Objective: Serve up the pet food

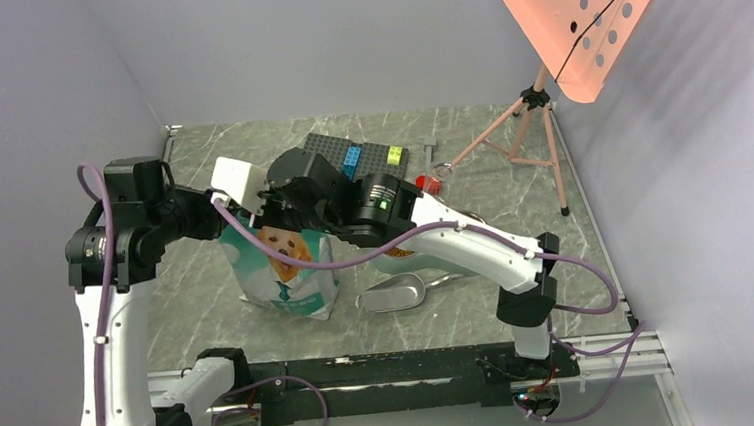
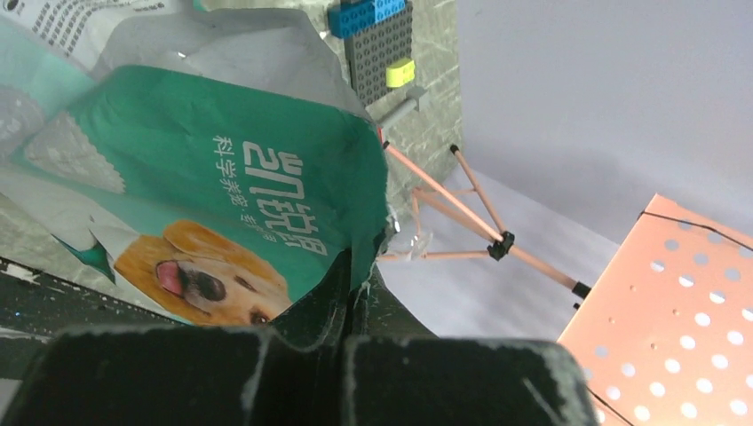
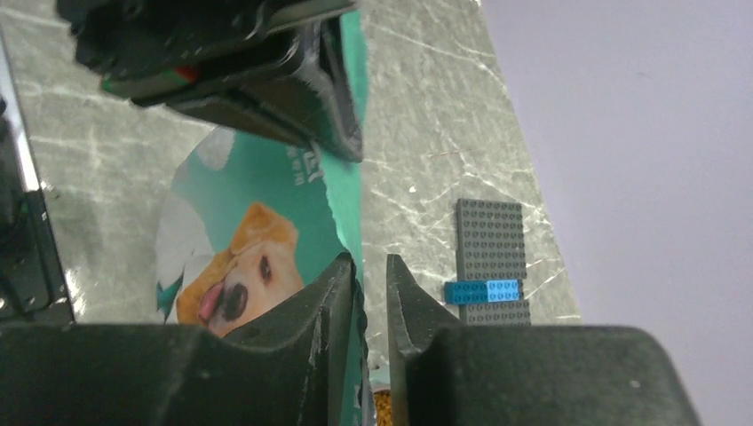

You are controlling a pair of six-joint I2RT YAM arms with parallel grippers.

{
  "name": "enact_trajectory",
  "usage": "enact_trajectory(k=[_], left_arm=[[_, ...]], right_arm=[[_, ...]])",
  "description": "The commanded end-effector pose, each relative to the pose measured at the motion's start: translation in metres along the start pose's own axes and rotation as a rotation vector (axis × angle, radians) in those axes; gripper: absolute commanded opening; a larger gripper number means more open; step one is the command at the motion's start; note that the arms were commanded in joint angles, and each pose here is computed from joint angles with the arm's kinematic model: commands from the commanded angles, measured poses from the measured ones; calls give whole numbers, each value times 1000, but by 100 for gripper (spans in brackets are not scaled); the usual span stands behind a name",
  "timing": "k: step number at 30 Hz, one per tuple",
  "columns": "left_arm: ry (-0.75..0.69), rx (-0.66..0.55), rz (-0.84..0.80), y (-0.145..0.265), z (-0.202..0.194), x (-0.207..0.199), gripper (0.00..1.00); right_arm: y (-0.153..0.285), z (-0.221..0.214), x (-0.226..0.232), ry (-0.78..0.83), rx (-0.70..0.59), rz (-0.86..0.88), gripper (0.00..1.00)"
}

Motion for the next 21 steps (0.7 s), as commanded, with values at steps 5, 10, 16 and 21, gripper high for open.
enact_trajectory(k=[5, 10, 16, 21], left_arm=[[-32, -60, -112, 20, 4, -16, 0], [-71, -120, -125, 31, 13, -18, 0], [-80, -88, -132, 33, 10, -19, 0], [-68, -105, -140, 34, 16, -20, 0]], right_arm=[[-26, 23, -14, -88, -95, -79, 28], [-24, 19, 2, -63, -118, 45, 52], [-40, 27, -10, -67, -139, -41, 45], [-46, 15, -6, -41, -95, -39, 12]])
Point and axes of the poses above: each gripper's point midway between its finger pads, its own y axis back along the fingers, its own x axis along the line the jaws close on, z = x × y, the point moved 7 cm from there along y, back along the fingers, and after that the axes turned 1 degree about -y, right-handed, at the moved point
